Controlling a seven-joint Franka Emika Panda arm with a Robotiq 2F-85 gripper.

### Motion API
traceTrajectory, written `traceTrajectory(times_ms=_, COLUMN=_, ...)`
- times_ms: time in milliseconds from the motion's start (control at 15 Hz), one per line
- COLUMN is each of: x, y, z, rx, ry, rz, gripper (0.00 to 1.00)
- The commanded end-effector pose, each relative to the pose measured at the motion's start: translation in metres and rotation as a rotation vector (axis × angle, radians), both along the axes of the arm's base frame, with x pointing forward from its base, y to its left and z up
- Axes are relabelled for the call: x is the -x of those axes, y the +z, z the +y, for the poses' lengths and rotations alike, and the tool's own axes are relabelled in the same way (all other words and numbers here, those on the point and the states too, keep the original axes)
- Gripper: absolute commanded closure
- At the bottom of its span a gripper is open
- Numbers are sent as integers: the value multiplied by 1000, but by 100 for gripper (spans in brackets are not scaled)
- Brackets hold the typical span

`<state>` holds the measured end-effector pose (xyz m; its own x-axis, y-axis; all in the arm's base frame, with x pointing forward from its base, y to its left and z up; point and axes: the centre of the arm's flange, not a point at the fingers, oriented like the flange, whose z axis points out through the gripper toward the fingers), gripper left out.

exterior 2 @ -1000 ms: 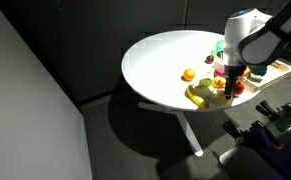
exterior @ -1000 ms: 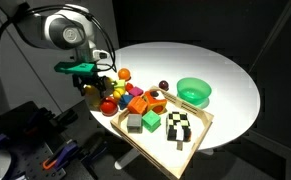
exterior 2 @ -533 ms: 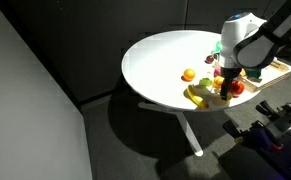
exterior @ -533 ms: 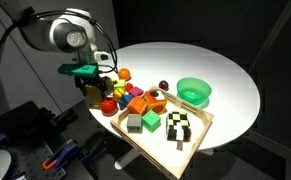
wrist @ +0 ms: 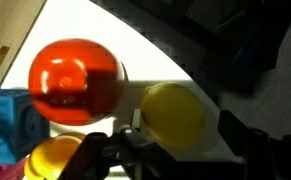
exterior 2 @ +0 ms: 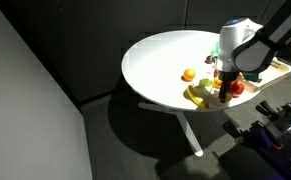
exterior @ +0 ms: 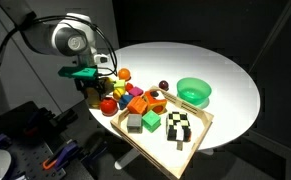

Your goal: Put the plastic lemon on the grey block in the crate

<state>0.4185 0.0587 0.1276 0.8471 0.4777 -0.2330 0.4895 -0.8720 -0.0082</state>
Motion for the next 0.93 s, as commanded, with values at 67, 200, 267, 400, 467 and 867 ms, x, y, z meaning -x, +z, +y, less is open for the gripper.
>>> traceTrajectory(times_ms=67, x=-5, y=-2, z=3, rx=-7, ry=9, rz=-8, gripper=60)
traceTrajectory(times_ms=200, x=-5, y=-1, z=4, rx=-9, ry=10, rz=-10, gripper=62)
traceTrajectory(times_ms=267, x=-5, y=-1, z=4, rx=-10, ry=11, rz=-10, gripper=62)
traceTrajectory(times_ms=400, x=-6, y=-1, z=4, rx=-11, ry=11, rz=-10, gripper=62)
traceTrajectory(times_ms=467, x=-6, y=0, z=4, rx=-11, ry=12, rz=-10, gripper=62)
traceTrajectory(times_ms=867, x=-5, y=20, z=7, rx=-15, ry=15, rz=-52, gripper=62)
